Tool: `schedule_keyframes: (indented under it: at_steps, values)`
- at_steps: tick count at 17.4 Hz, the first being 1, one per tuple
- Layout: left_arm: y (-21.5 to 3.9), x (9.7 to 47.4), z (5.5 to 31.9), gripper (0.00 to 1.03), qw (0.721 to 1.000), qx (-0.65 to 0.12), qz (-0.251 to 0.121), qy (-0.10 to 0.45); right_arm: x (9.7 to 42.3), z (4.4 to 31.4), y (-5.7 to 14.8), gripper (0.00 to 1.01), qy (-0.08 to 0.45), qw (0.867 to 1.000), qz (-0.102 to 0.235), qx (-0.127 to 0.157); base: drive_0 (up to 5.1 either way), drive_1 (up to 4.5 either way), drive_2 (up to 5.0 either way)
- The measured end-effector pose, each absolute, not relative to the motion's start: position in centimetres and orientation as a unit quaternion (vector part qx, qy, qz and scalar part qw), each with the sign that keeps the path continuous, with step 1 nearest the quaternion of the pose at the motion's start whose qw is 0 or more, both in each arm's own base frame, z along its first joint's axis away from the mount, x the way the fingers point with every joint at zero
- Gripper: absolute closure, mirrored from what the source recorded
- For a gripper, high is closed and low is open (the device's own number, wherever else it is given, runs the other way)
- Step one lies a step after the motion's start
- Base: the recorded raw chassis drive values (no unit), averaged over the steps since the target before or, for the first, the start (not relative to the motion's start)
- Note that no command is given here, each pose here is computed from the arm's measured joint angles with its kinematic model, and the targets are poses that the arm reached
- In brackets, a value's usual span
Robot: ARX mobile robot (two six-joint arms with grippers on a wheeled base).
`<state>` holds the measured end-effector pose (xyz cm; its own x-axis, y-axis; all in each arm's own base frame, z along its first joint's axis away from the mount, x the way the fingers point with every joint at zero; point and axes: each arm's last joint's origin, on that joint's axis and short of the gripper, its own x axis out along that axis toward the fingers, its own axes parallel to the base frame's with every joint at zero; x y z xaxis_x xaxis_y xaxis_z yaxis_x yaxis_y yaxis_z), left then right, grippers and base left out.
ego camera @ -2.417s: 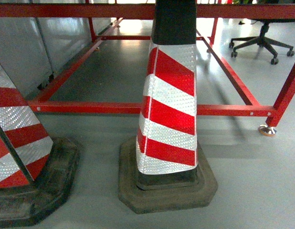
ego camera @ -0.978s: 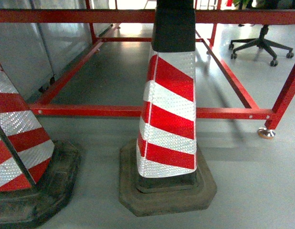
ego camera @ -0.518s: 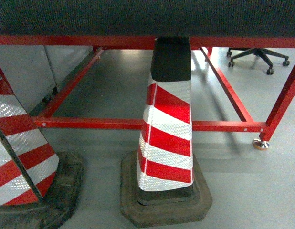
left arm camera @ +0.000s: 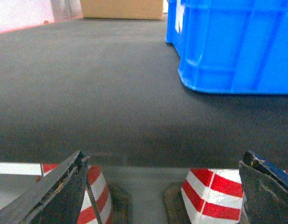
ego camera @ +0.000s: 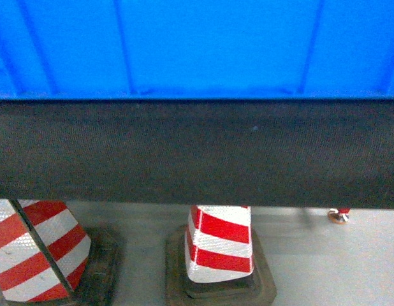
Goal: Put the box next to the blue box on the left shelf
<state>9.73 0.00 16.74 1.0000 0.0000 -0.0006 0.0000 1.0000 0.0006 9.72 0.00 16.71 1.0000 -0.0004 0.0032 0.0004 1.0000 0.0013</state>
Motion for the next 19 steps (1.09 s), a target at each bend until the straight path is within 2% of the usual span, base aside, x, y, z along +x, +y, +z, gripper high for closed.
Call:
schedule_keyframes:
  at_steps: [19]
  values:
    - [0.0,9.73,16.77,0.05,1.0,0.0,0.0,-0.001,9.72,16.7,0.0,0.03,-0.001,1.0,0.0,0.001,0.0,0.0,0.0]
